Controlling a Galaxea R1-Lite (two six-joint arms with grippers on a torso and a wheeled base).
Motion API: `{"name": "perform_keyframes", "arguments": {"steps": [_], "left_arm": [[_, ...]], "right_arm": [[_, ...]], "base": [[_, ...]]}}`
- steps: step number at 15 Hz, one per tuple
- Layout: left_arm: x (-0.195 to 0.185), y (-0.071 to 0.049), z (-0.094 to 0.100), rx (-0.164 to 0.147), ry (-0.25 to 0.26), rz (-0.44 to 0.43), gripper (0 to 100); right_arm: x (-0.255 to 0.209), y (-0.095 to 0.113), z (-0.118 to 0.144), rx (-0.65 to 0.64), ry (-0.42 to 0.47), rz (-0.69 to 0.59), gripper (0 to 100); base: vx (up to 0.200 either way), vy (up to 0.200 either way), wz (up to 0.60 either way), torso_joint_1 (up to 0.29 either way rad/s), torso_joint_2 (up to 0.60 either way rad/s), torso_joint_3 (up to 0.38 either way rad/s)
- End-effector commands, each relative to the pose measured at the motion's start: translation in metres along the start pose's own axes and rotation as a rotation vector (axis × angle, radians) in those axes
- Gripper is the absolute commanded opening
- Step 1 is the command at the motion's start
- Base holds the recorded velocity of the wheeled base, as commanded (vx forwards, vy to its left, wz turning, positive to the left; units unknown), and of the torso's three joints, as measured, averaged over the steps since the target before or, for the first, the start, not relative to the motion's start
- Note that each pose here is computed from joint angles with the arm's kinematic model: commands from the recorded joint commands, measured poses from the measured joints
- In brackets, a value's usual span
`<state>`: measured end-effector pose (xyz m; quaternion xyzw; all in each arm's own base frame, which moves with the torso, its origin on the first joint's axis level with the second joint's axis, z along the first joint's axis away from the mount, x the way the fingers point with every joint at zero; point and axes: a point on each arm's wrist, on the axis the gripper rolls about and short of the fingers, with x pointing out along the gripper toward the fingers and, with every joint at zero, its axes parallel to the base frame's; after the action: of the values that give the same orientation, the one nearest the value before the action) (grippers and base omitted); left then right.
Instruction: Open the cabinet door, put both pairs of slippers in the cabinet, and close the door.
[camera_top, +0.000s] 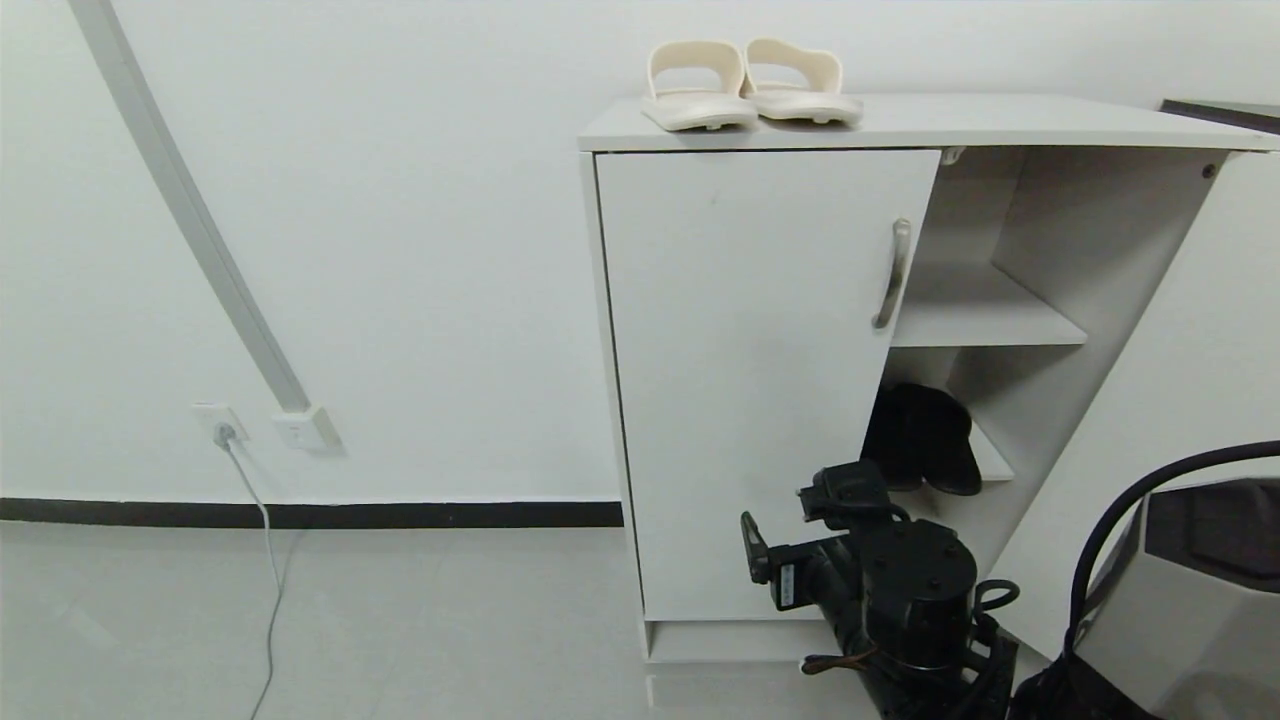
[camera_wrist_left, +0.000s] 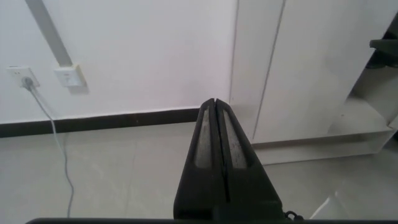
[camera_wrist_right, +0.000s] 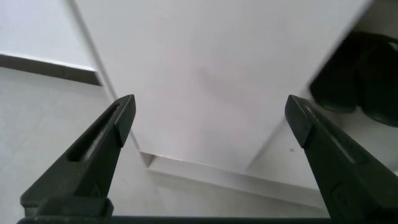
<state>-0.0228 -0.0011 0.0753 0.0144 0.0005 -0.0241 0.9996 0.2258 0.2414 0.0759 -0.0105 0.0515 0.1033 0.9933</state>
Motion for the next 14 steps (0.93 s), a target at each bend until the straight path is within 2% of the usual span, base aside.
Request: {"name": "perform_keyframes", "arguments": {"steps": [1, 11, 14], "left_arm": [[0.0001, 0.0, 0.0001, 0.0, 0.001, -0.001, 0], [0.0001, 0.0, 0.0001, 0.0, 0.001, 0.0, 0], [0.0001, 0.0, 0.0001, 0.0, 0.001, 0.0, 0]], "right_arm": [[0.0, 0.0002, -0.0004, -0.001, 0.0, 0.002, 100], [0.0003, 0.0, 0.0014, -0.01, -0.006, 0.001, 100], [0.0002, -0.0002, 0.0009, -0.012, -0.003, 0.001, 100]], "base": [[0.0, 0.0, 0.0, 0.0, 0.0, 0.0], [0.0, 0.0, 0.0, 0.0, -0.01, -0.006], [0.0, 0.0, 0.0, 0.018, -0.26, -0.29]]}}
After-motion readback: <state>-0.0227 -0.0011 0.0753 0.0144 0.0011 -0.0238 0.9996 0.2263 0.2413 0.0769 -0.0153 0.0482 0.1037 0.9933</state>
